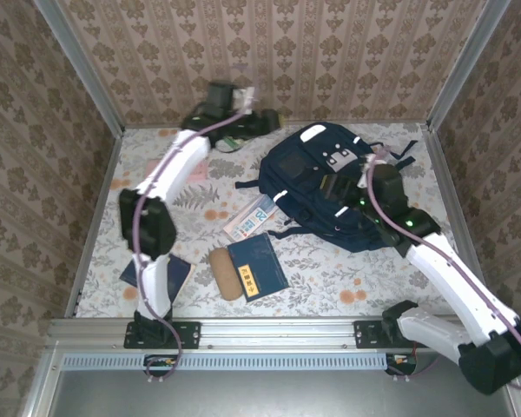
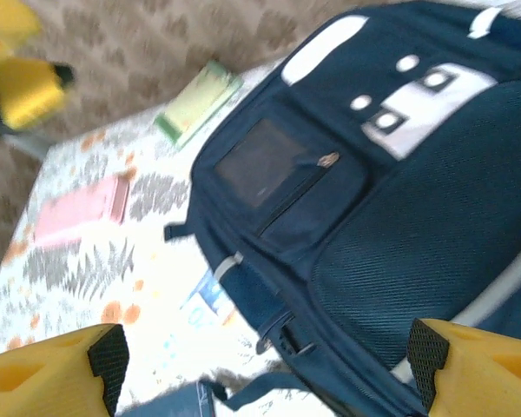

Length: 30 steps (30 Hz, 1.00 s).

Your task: Pack the student bag

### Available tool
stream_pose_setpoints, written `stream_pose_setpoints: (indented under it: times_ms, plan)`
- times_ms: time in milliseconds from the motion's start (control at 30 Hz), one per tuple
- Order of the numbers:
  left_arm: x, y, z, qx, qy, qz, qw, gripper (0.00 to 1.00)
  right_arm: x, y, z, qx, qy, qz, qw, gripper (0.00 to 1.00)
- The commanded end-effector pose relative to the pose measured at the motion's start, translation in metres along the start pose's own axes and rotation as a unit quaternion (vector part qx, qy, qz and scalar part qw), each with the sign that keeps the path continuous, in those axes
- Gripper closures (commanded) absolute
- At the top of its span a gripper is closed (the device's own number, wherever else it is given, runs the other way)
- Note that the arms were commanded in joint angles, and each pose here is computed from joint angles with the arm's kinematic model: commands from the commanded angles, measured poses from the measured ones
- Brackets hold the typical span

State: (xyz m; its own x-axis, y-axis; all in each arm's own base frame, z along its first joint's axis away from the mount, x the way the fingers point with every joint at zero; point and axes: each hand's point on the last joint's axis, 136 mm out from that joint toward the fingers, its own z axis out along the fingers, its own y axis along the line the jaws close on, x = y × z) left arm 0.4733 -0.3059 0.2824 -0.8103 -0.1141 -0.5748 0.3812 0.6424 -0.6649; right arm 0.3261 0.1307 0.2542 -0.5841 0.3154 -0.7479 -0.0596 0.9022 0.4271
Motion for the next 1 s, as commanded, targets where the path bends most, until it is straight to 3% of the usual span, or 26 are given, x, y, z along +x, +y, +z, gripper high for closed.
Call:
stream_pose_setpoints:
  times_ms: [0,67,133,300,467,600,800,967]
  plan:
    - [0.001,0.088,-0.051,-0.134,-0.058,-0.092,0.985,0.26,-0.003,0.046,0.014,-0.050,0.015,-0.081,0.995,0.13]
    - [0.024,0.119,-0.080,-0.190,-0.066,-0.133,0.970,0.24,0.013,0.067,0.030,-0.077,0.056,-0.110,0.989,0.13]
    - [0.050,0.145,-0.114,-0.266,-0.068,-0.179,0.945,0.23,0.032,0.092,0.048,-0.114,0.098,-0.129,0.980,0.13]
    - [0.141,0.192,-0.195,-0.418,-0.024,-0.306,0.855,0.22,0.105,0.167,0.089,-0.202,0.219,-0.181,0.937,0.14]
    - [0.229,0.211,-0.253,-0.466,-0.045,-0.380,0.798,0.20,0.179,0.233,0.114,-0.274,0.314,-0.195,0.888,0.14]
    - [0.281,0.220,-0.286,-0.493,-0.053,-0.423,0.758,0.17,0.228,0.268,0.125,-0.329,0.391,-0.169,0.843,0.15]
    - [0.342,0.243,-0.293,-0.469,-0.050,-0.512,0.718,0.13,0.275,0.293,0.135,-0.364,0.448,-0.166,0.799,0.15]
    - [0.362,0.256,-0.286,-0.464,-0.052,-0.534,0.705,0.12,0.305,0.294,0.144,-0.360,0.480,-0.172,0.781,0.16]
